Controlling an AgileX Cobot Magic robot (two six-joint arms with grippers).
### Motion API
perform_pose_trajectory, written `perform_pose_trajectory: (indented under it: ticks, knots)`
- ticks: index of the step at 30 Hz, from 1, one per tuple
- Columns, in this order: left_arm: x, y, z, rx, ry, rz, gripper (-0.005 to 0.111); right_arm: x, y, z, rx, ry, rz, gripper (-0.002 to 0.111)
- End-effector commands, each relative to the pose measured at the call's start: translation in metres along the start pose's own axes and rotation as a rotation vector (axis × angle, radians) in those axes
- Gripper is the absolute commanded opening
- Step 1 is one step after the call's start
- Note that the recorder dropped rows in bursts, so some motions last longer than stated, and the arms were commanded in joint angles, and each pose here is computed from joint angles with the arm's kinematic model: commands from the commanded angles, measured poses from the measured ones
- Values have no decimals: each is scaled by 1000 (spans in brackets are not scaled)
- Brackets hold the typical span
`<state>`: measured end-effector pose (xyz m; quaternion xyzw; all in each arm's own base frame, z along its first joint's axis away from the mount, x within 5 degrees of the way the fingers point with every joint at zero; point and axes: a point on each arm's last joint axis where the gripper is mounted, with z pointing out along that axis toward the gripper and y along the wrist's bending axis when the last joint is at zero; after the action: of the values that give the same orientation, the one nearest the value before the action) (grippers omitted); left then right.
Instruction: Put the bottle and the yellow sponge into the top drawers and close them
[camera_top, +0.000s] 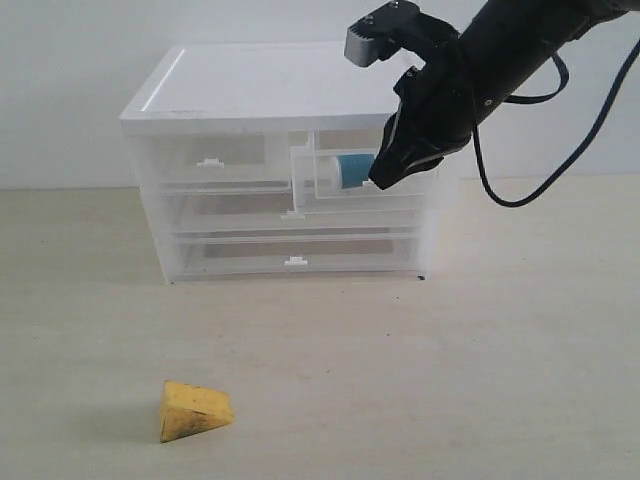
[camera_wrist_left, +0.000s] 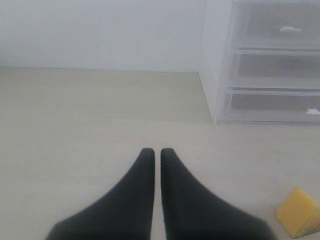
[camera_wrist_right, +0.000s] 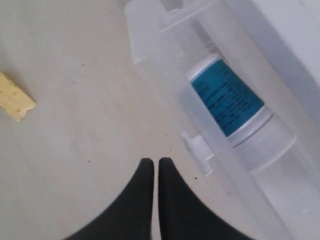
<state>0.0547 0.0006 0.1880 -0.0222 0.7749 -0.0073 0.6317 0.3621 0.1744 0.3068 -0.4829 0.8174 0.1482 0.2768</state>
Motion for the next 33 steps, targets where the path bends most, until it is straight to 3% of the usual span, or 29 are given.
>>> perform_pose_trajectory:
  ticks: [1, 7, 18, 25, 31, 33]
  knots:
    - [1, 0, 0, -2, 0, -4, 4, 1, -13, 9, 75, -19, 11, 0]
    - [1, 0, 0, -2, 0, -4, 4, -3, -29, 13, 227, -78, 44, 0]
    - [1, 0, 0, -2, 0, -4, 4, -9, -46, 23, 359, -184, 57, 0]
    - [1, 0, 0, -2, 0, -4, 4, -6, -42, 23, 310, -146, 103, 0]
    - [1, 0, 0, -2, 0, -4, 4, 5, -13, -9, 153, 40, 167, 0]
    - [1, 0, 0, -2, 0, -4, 4, 12, -11, -19, 178, 131, 235, 0]
